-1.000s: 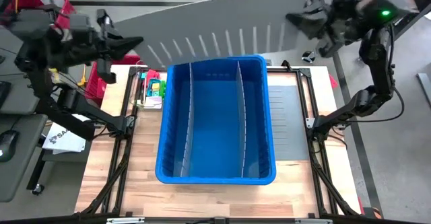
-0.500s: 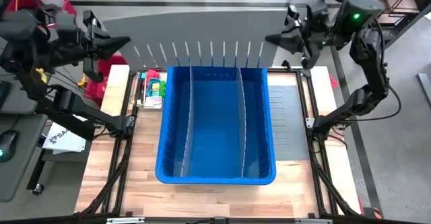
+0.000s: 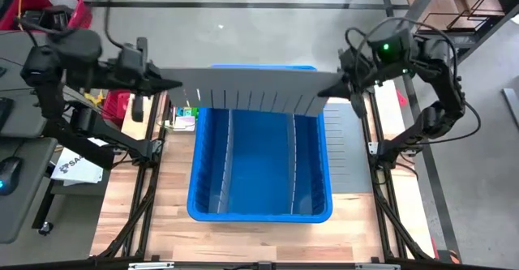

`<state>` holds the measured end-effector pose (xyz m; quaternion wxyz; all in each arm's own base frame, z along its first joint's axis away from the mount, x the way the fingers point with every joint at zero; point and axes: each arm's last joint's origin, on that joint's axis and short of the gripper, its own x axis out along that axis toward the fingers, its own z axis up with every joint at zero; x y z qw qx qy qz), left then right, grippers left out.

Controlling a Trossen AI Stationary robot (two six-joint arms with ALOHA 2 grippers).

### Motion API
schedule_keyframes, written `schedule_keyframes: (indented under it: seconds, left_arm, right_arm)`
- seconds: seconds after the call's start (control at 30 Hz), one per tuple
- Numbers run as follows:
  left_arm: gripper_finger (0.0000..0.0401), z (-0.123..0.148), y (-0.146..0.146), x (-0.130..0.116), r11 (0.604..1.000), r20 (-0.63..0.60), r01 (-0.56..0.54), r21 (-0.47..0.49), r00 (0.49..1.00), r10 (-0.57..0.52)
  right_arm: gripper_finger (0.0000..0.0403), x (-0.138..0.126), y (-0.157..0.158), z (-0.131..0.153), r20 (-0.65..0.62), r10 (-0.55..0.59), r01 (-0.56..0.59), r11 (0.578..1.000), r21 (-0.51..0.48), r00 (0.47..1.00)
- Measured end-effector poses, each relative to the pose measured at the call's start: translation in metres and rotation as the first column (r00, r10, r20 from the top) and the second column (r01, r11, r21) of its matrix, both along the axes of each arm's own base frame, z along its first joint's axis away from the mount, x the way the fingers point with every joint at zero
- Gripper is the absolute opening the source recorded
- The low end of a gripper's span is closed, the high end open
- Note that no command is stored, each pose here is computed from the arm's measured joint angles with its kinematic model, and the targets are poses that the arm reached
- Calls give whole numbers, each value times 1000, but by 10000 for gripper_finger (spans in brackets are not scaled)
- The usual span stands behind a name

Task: Sort blocks

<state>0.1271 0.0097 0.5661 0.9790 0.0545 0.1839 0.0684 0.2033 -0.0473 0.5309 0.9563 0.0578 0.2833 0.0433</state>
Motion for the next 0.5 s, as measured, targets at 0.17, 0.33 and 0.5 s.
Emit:
schedule_keyframes:
  seconds: [0.17,0.33,0.5]
  left_arm:
    - [0,-24,3,15,999,-193,12,37,981,-4]
    - [0,-58,17,29,998,-350,21,54,937,-1]
    - [0,-81,43,29,997,-316,-20,71,948,42]
  right_arm:
    - [0,10,4,-15,-119,5,-10,999,-47,993]
    - [0,17,-1,-31,-211,-7,-15,995,-102,977]
    - [0,21,-16,-44,-260,-59,18,988,-155,964]
